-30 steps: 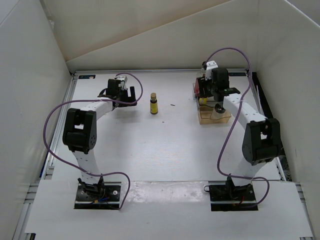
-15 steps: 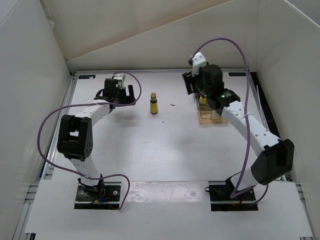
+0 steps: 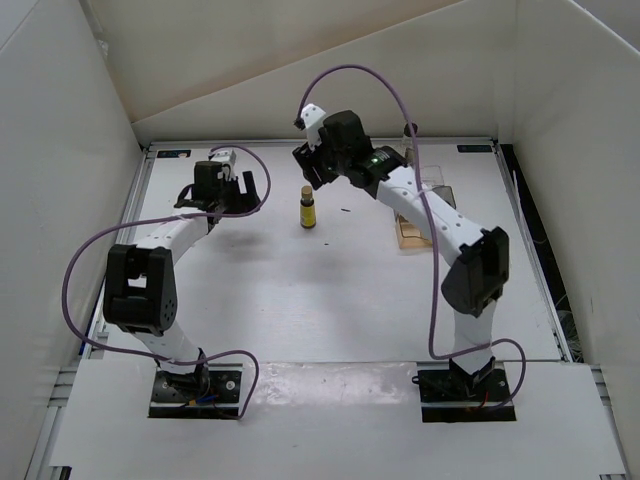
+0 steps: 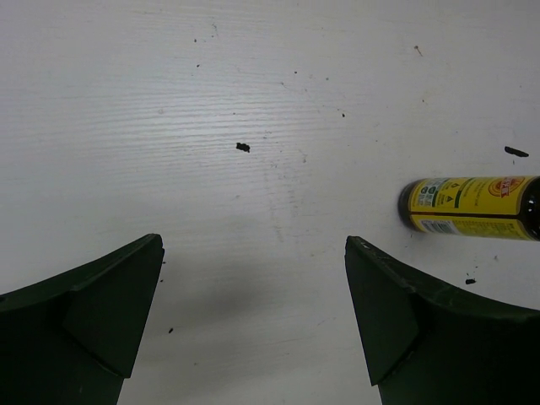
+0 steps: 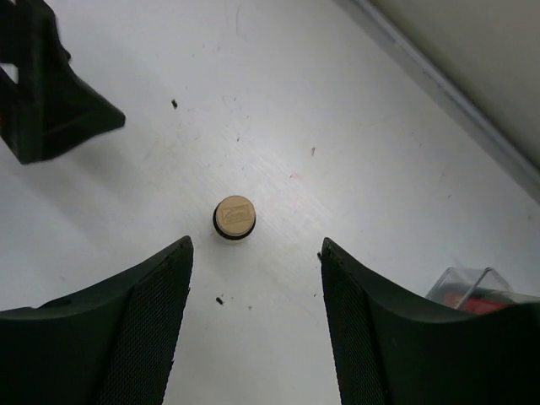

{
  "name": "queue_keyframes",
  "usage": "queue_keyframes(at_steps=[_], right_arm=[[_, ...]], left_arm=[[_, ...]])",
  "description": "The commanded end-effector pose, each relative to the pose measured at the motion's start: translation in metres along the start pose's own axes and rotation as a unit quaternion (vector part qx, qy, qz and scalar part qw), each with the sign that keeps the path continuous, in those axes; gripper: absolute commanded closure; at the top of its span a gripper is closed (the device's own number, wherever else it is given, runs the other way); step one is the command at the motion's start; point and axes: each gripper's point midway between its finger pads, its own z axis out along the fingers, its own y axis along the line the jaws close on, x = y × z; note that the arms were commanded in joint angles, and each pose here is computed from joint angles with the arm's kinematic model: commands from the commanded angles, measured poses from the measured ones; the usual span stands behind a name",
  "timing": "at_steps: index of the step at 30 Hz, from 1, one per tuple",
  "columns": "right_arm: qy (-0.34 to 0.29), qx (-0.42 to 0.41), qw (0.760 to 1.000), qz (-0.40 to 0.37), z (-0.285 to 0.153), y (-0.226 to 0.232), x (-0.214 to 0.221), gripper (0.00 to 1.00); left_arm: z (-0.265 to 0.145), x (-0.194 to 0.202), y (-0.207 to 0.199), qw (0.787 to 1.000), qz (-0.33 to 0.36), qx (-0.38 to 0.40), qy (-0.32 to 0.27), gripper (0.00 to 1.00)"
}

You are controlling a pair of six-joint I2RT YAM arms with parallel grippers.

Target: Organize the condiment bottles

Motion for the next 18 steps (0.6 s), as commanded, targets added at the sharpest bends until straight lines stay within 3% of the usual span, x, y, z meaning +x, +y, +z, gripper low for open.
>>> queue_keyframes(at_steps=[1, 18], right_arm=[[0.045, -0.027, 0.999, 0.012, 0.003, 0.012, 0.013, 0.35], [0.072, -0.081, 0.994, 0.035, 0.04, 0.038, 0.032, 0.39]], left_arm=[[-0.015, -0.019, 0.0, 0.999, -0.009, 0.007, -0.031, 0.0], [-0.005, -0.012, 0.003, 1.0, -0.018, 0.007, -0.02, 0.0]])
